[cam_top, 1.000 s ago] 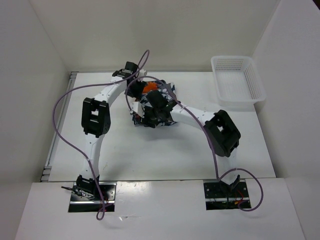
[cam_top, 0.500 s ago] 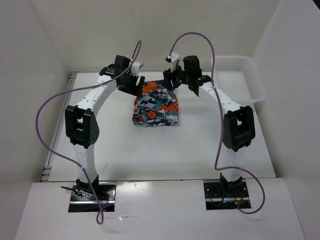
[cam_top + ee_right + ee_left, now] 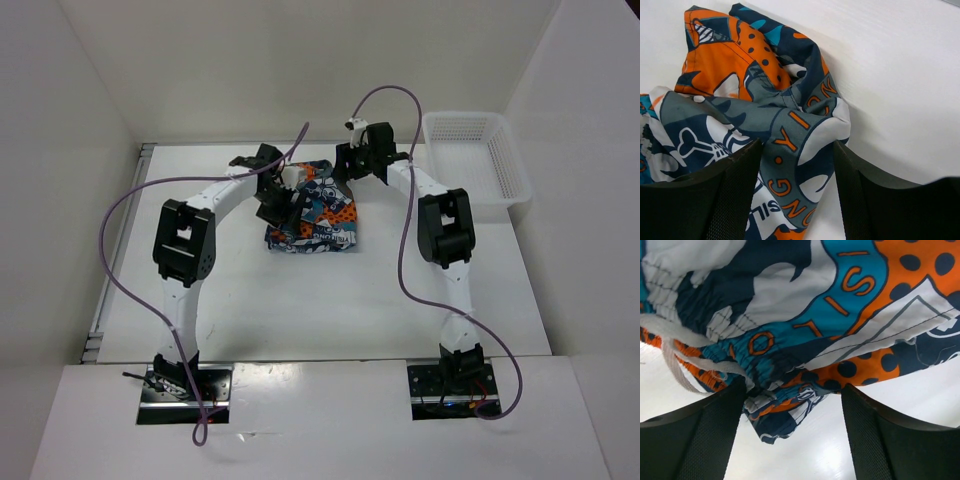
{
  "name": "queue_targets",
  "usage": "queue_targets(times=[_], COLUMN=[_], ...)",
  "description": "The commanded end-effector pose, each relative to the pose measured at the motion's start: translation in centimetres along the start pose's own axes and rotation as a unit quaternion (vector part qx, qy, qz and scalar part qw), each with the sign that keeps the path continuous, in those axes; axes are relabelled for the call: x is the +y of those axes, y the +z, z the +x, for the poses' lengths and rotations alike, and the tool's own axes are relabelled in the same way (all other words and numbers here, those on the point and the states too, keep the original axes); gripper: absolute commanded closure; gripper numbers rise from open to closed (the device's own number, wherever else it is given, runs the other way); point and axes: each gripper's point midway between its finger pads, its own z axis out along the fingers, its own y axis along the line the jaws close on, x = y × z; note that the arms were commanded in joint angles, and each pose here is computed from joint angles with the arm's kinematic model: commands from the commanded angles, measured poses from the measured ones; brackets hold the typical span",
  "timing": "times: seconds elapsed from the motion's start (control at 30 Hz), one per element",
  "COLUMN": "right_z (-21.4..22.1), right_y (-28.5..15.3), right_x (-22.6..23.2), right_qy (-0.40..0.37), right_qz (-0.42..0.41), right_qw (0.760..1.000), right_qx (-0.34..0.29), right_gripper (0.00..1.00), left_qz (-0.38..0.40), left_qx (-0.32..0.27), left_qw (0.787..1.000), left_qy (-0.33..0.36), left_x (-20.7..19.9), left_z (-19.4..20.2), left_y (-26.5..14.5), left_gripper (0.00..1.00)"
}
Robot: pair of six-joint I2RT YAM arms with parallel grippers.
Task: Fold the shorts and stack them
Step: Fold the shorts
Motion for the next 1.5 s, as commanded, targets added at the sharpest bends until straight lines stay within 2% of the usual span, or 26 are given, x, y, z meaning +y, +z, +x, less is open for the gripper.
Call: queue_targets(times=[0.0, 0.07, 0.1, 0.2, 0.23, 0.33, 0.43, 0.53, 0.6, 0.63, 0.7, 0.73, 0.8, 0.87, 1.03, 1.23, 1.27, 1.33, 1.37, 1.4, 1.47], right_z=[-2.1, -1.3, -0.5, 0.0, 0.0, -0.5, -1.1, 0.5, 1.2, 1.7, 2.8, 2.2, 1.6, 0.0, -4.7, -4.6, -4.5, -4.4, -4.0, -4.5, -5.6], right_y=[0.0, 0.1, 0.5, 0.8, 0.7, 0.7, 0.8, 2.0, 2.4, 2.6, 3.0, 3.0, 3.1, 3.4, 3.3, 3.7, 3.5, 3.4, 3.5, 3.2, 2.4], right_x=[0.5, 0.3, -0.2, -2.4, -2.9, -4.4, -4.6, -3.5, -2.2, -1.9, -2.0, -1.8, -2.5, -4.0, -4.9, -5.1, -4.8, -4.5, -4.3, -3.7, -2.9], right_qy=[0.019, 0.033, 0.043, 0.055, 0.056, 0.069, 0.077, 0.082, 0.083, 0.089, 0.104, 0.115, 0.117, 0.125, 0.117, 0.124, 0.120, 0.115, 0.111, 0.095, 0.087], right_qz=[-0.013, -0.008, 0.003, 0.065, 0.079, 0.121, 0.128, 0.086, 0.061, 0.050, 0.051, 0.051, 0.068, 0.107, 0.127, 0.129, 0.123, 0.116, 0.110, 0.092, 0.079], right_qw=[0.999, 0.999, 0.999, 0.996, 0.995, 0.990, 0.988, 0.993, 0.995, 0.995, 0.993, 0.992, 0.991, 0.986, 0.981, 0.980, 0.982, 0.984, 0.985, 0.989, 0.990], right_qx=[-0.028, -0.020, -0.015, -0.015, -0.016, -0.029, -0.037, -0.015, 0.000, 0.005, 0.015, 0.009, -0.003, -0.027, -0.084, -0.084, -0.080, -0.077, -0.071, -0.072, -0.076], right_gripper=[0.36, 0.36, 0.36, 0.36, 0.36, 0.36, 0.33, 0.32, 0.38, 0.52, 0.70, 0.86, 0.98, 1.00, 1.00, 1.00, 0.99, 0.70, 0.55, 0.35, 0.27], left_qz=[0.023, 0.019, 0.019, 0.014, 0.015, 0.003, 0.003, -0.003, -0.007, -0.007, -0.007, -0.007, -0.022, -0.030, -0.040, -0.053, -0.054, -0.060, -0.066, -0.066, -0.073], left_qx=[-0.016, 0.002, 0.002, 0.010, 0.014, 0.020, 0.019, 0.019, 0.019, 0.019, 0.024, 0.027, 0.024, 0.032, 0.064, 0.070, 0.059, 0.055, 0.048, 0.048, 0.036], left_qw=[1.000, 1.000, 1.000, 1.000, 1.000, 1.000, 1.000, 1.000, 1.000, 1.000, 1.000, 1.000, 0.999, 0.999, 0.997, 0.996, 0.997, 0.997, 0.997, 0.997, 0.997], left_qy=[0.013, 0.007, 0.007, 0.004, 0.002, 0.000, 0.001, 0.001, 0.001, 0.001, -0.001, -0.001, 0.000, -0.002, -0.011, -0.007, -0.004, -0.002, 0.000, 0.000, 0.004], left_x=[-1.1, -0.7, -0.7, -0.4, -0.3, 0.0, -0.2, -0.1, 0.1, 0.1, 0.0, 0.0, 0.2, 0.2, 0.2, 0.4, 0.4, 0.6, 0.8, 0.8, 0.9], left_z=[-1.4, -0.2, -0.2, 0.6, 0.9, 1.5, 1.8, 2.0, 2.0, 2.0, 2.2, 2.2, 2.1, 3.1, 6.2, 6.7, 5.9, 5.4, 4.8, 4.8, 3.9], left_y=[0.4, 1.3, 1.3, 1.8, 1.9, 1.8, 1.2, 1.0, 1.0, 1.0, 1.0, 0.8, 0.0, -0.8, -1.4, -1.3, -1.4, -1.4, -1.6, -1.6, -2.1], left_gripper=[0.17, 0.26, 0.40, 0.60, 0.75, 0.89, 0.91, 0.94, 0.98, 1.00, 1.00, 1.00, 1.00, 1.00, 1.00, 1.00, 1.00, 0.87, 0.78, 0.62, 0.58])
